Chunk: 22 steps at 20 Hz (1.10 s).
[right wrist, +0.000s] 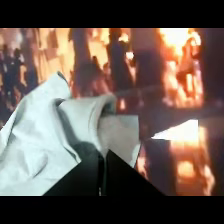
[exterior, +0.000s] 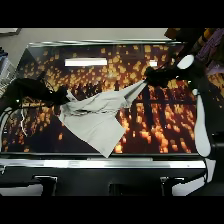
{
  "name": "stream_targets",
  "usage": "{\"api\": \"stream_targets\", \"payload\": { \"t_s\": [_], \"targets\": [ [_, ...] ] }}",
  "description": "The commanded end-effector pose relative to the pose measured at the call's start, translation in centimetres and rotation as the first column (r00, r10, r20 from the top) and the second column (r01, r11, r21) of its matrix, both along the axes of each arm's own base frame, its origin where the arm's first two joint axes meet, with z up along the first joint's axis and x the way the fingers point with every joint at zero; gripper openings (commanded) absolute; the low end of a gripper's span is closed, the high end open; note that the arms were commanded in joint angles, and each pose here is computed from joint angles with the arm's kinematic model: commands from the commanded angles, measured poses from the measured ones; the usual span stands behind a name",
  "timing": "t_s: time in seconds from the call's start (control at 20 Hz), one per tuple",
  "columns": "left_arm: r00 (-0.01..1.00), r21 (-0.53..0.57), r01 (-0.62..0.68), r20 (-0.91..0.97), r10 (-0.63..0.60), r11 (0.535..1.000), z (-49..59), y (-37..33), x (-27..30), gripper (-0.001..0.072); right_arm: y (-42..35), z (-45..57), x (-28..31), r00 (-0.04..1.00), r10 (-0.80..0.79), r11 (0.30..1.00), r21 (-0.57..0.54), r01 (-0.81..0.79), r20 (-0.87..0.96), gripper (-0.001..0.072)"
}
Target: Fold the clothes and pants, and hang the long-sleeved shirts on hangers.
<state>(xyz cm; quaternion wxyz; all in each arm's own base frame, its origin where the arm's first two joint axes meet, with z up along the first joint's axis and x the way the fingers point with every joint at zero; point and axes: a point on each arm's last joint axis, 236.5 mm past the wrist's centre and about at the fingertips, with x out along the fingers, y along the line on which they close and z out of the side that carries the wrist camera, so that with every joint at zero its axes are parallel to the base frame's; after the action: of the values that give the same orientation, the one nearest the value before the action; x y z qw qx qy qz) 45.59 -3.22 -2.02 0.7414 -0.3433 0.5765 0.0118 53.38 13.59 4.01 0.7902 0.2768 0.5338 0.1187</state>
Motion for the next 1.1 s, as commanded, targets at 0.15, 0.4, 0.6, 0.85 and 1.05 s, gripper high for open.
{"api": "stream_targets", "payload": {
  "t_s": [0.15, 0.4, 0.6, 0.85, 1.05],
  "targets": [
    [0.998, -0.026, -0.031, -0.058, 0.030, 0.999, -4.9, -0.1, 0.6, 0.0019, -0.1, -2.9, -0.1, 0.997, -0.008, 1.000, 0.013, 0.009, -0.083, 0.0382],
    [0.997, -0.033, -0.040, -0.071, 0.037, 0.999, -4.7, 0.6, 0.3, 0.0019, -8.9, 1.7, -7.7, 0.977, 0.143, 0.987, -0.056, -0.153, -0.161, 0.0384],
    [0.995, -0.041, -0.035, -0.093, 0.032, 0.999, -4.6, 0.8, -0.3, 0.0019, -9.3, -1.3, -14.4, 0.960, 0.087, 0.996, 0.018, -0.086, -0.268, 0.0382],
    [0.993, -0.050, -0.022, -0.117, 0.016, 0.998, -4.7, 0.5, -0.9, 0.0019, 0.4, -8.0, -21.3, 0.939, 0.111, 0.972, 0.233, -0.034, -0.325, 0.0427],
    [0.992, -0.054, -0.018, -0.125, 0.011, 0.998, -4.7, 0.4, -1.1, 0.0020, 5.0, -11.0, -22.7, 0.944, 0.108, 0.979, 0.196, -0.048, -0.312, 0.0449]
  ]
}}
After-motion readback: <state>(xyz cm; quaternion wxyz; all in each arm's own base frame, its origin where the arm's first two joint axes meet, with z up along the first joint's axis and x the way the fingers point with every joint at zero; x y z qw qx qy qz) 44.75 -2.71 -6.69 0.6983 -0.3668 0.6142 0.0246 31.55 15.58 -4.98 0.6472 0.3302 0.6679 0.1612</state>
